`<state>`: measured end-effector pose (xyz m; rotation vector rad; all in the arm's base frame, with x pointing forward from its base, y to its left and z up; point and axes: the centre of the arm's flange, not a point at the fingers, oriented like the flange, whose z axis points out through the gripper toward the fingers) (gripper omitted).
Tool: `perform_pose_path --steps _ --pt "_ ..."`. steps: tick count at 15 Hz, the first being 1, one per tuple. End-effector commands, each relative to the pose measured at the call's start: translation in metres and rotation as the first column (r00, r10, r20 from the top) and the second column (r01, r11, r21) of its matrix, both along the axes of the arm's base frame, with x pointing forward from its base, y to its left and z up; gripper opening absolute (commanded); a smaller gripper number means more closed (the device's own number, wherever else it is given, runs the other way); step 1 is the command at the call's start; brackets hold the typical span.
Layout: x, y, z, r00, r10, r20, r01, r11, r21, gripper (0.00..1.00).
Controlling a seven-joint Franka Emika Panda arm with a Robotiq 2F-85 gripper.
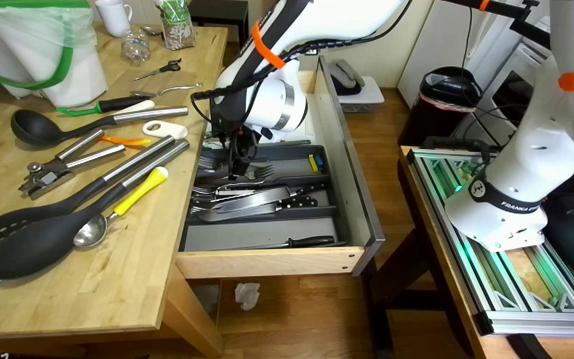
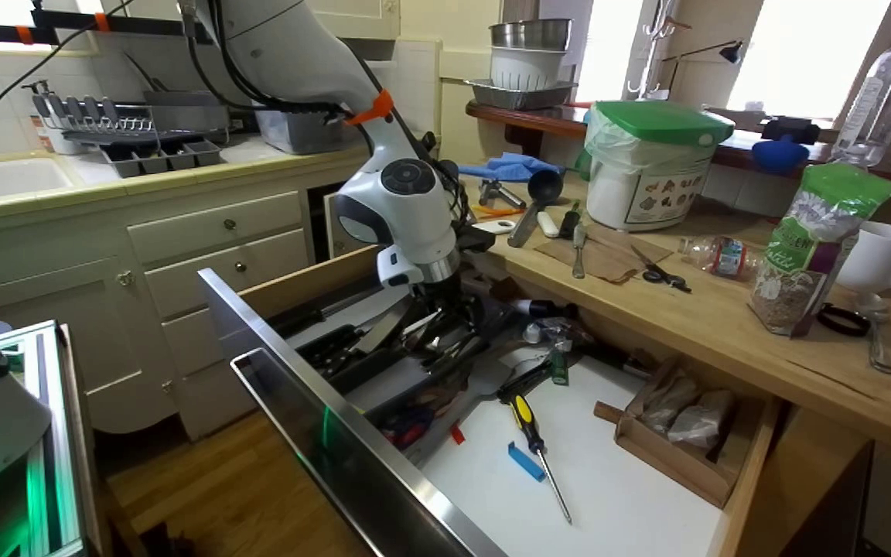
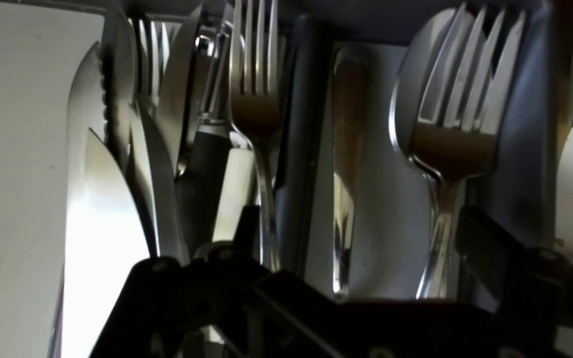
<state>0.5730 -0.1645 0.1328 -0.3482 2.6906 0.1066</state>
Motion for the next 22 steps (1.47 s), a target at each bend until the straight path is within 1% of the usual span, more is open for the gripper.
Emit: perform_pose_path --steps 1,8,9,10,11,12,13,15,16,17,18,19,20,21,22 --pt "-0.016 -0.001 -0.004 0.999 -0.038 0.035 0.038 0.999 -0.001 1.00" --pt "-0.023 -0.011 -0.009 0.995 -0.088 0.043 0.087 0.996 0.015 1.00" --pt "-0.024 -0.012 -0.009 0.994 -0.095 0.046 0.095 0.995 0.015 0.99" --pt "-0.025 -0.015 -0.010 0.993 -0.104 0.047 0.103 0.994 0.019 0.93" --pt "-0.025 -0.017 -0.010 0.993 -0.112 0.048 0.111 0.994 0.020 0.91" --pt "-0.026 -0.018 -0.011 0.992 -0.116 0.049 0.115 0.993 0.022 0.86" --pt "-0.026 -0.020 -0.011 0.992 -0.120 0.050 0.119 0.993 0.023 0.90" --pt "-0.027 -0.022 -0.012 0.991 -0.126 0.051 0.125 0.992 0.025 0.84" --pt "-0.028 -0.023 -0.012 0.990 -0.129 0.051 0.128 0.991 0.026 0.79" --pt "-0.027 -0.024 -0.013 0.990 -0.130 0.050 0.129 0.991 0.027 0.77" --pt "-0.027 -0.026 -0.014 0.990 -0.132 0.050 0.130 0.991 0.026 0.66" --pt "-0.027 -0.026 -0.014 0.990 -0.131 0.052 0.130 0.991 0.028 0.71" --pt "-0.026 -0.027 -0.015 0.990 -0.131 0.055 0.130 0.991 0.025 0.63" --pt "-0.025 -0.028 -0.016 0.990 -0.131 0.055 0.130 0.991 0.024 0.61" --pt "-0.024 -0.028 -0.017 0.990 -0.130 0.054 0.129 0.991 0.021 0.61"
